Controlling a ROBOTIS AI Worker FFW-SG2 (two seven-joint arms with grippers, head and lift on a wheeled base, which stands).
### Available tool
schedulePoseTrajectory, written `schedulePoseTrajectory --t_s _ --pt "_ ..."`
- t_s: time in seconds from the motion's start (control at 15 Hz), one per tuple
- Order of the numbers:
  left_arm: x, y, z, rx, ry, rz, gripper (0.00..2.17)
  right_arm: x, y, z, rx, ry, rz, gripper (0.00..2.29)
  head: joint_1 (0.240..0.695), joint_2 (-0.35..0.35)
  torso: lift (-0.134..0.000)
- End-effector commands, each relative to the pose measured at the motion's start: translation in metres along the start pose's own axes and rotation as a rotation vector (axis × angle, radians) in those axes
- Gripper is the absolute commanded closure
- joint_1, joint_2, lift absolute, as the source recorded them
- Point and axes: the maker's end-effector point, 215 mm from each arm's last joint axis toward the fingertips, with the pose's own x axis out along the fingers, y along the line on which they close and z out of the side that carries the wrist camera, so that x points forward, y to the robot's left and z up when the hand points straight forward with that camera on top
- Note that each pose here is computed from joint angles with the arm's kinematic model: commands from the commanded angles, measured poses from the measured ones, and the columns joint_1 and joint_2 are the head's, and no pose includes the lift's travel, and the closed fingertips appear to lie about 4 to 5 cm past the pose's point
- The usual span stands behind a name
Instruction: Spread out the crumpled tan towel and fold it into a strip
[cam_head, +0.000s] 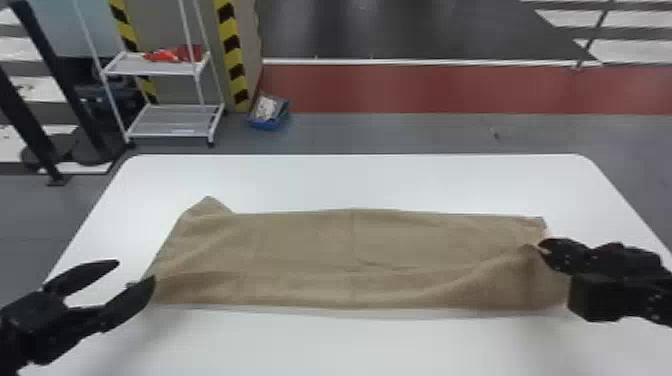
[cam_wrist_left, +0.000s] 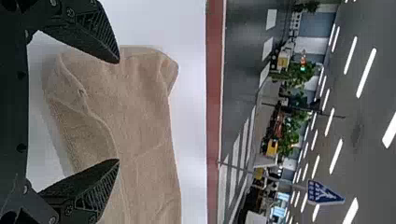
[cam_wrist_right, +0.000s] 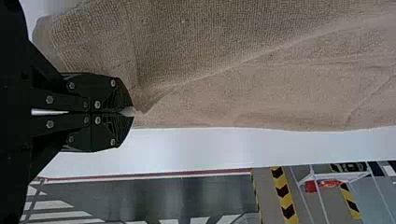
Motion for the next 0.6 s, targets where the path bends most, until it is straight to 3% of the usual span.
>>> schedulePoseTrajectory --t_s 0.0,0.13,0.4,0.53 --pt "-0.003 -0.004 0.0 0.059 0.027 -0.029 0.14 0.0 0.005 0.002 0.006 -0.006 0.006 1.77 0.695 -0.007 -0.124" --pt "-0.008 -0.016 -0.003 0.106 0.06 -0.103 0.15 0.001 0.009 0.005 0.015 -0.015 0.009 1.77 0.695 -0.018 -0.124" --pt "-0.003 -0.016 -0.009 0.243 0.139 -0.124 0.21 0.003 0.016 0.011 0.026 -0.023 0.017 1.77 0.695 -0.017 -0.124" --pt "0.004 -0.01 -0.015 0.277 0.186 -0.127 0.29 0.002 0.017 0.009 0.031 -0.021 0.017 1.77 0.695 -0.013 -0.124"
